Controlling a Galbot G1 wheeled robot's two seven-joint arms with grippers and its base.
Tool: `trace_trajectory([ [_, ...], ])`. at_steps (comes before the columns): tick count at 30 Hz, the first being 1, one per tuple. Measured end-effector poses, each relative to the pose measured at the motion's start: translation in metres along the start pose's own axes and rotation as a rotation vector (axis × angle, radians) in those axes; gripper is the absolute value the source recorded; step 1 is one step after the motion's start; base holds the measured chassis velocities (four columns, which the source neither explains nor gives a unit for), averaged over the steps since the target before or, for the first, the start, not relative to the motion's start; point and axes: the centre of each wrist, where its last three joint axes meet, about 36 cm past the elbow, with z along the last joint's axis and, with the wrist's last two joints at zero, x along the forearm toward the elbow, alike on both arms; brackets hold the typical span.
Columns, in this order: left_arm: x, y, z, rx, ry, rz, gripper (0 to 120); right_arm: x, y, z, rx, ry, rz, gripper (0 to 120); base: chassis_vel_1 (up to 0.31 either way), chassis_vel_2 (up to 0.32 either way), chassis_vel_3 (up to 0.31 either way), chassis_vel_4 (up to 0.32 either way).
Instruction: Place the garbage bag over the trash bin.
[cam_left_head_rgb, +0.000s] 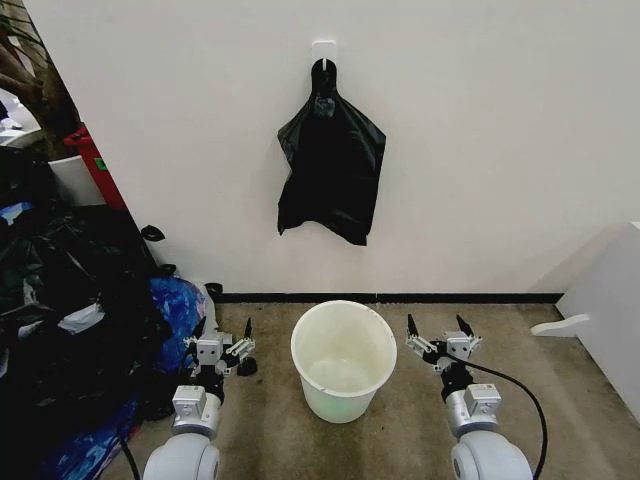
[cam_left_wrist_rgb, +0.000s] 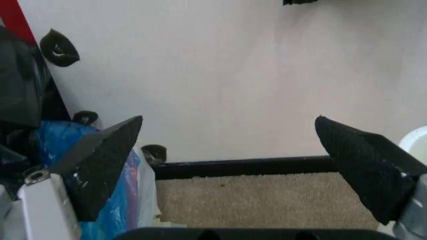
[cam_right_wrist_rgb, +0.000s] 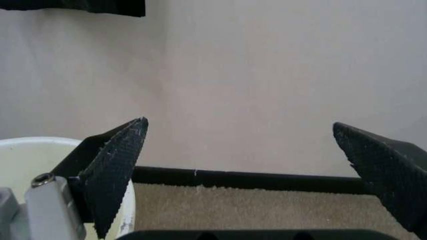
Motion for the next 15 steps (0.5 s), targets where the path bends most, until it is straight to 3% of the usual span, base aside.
trace_trajectory([
  [8, 0.001, 0.001, -0.001, -0.001, -0.002, 0.000, 100, 0.006, 0.003, -0.005, -0.008, -0.018, -0.002, 100, 0.000, 0.000, 0.000, 0.000],
  [15, 0.028, 0.011, -0.044, 0.000, -0.107, -0.021, 100, 0.049, 0.026, -0.049, -0.072, -0.175, -0.010, 100, 0.000, 0.000, 0.000, 0.000],
])
